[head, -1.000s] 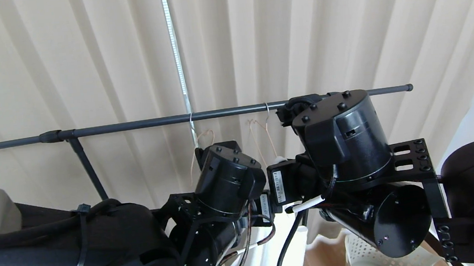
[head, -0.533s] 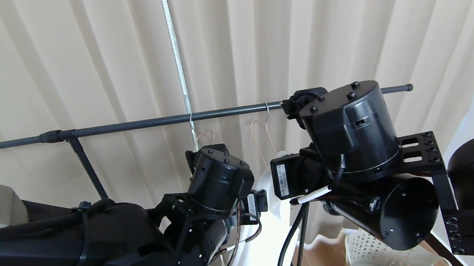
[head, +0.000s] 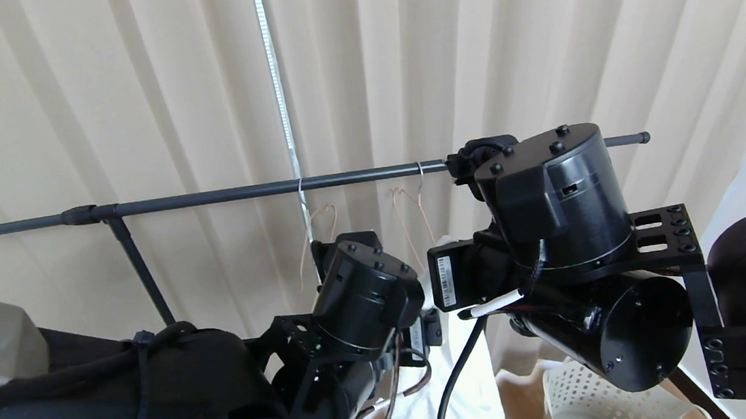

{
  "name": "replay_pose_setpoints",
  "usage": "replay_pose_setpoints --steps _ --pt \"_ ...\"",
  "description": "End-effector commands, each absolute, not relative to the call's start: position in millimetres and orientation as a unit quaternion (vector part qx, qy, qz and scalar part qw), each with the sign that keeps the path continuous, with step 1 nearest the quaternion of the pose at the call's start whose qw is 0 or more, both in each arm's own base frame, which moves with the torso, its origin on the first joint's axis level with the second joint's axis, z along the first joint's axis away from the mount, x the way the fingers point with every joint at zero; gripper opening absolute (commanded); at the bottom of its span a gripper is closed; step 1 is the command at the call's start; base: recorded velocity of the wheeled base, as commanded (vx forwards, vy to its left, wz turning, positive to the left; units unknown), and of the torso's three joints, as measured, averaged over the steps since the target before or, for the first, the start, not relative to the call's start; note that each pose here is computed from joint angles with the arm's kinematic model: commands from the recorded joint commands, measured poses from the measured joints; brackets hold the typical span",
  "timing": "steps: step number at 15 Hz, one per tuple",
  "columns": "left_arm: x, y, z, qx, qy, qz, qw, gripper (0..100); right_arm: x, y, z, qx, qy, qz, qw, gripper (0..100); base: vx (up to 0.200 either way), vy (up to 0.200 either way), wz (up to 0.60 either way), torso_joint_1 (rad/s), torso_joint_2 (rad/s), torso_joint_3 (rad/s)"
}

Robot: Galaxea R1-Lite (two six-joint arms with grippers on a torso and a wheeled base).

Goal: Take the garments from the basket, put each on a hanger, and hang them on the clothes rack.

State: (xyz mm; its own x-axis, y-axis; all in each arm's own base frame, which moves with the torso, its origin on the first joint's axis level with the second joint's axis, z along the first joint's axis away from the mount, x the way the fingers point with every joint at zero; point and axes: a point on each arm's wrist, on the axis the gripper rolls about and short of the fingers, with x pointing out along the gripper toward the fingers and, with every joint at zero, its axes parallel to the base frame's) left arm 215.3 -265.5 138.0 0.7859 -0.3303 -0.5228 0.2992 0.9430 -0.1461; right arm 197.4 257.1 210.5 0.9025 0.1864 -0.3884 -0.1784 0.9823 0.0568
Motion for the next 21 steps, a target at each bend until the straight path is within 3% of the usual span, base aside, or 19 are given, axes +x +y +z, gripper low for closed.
replay_pose_setpoints --steps 1,5,14,19,21 --pt "203.3 -276.7 137.9 -0.015 0.28 -0.19 0.941 100 197.6 257.6 210.4 0.01 0.2 0.094 0.975 0 0.0 0.0 0.0 0.0 0.0 0.0" --pt "213.1 -288.7 118.7 0.005 0.289 -0.172 0.942 100 197.4 256.5 211.9 0.012 0.199 0.094 0.976 0 0.0 0.0 0.0 0.0 0.0 0.0" --pt "210.4 -271.8 100.9 0.039 0.317 -0.153 0.935 100 202.2 253.0 215.8 0.019 0.194 0.086 0.977 0 0.0 0.0 0.0 0.0 0.0 0.0" --pt "221.4 -289.9 117.1 0.009 0.285 -0.167 0.944 100 202.3 255.6 213.3 0.016 0.197 0.087 0.976 0 0.0 0.0 0.0 0.0 0.0 0.0" --pt "226.4 -296.8 109.4 0.016 0.289 -0.166 0.943 100 203.7 257.5 209.9 0.014 0.2 0.086 0.976 0 0.0 0.0 0.0 0.0 0.0 0.0"
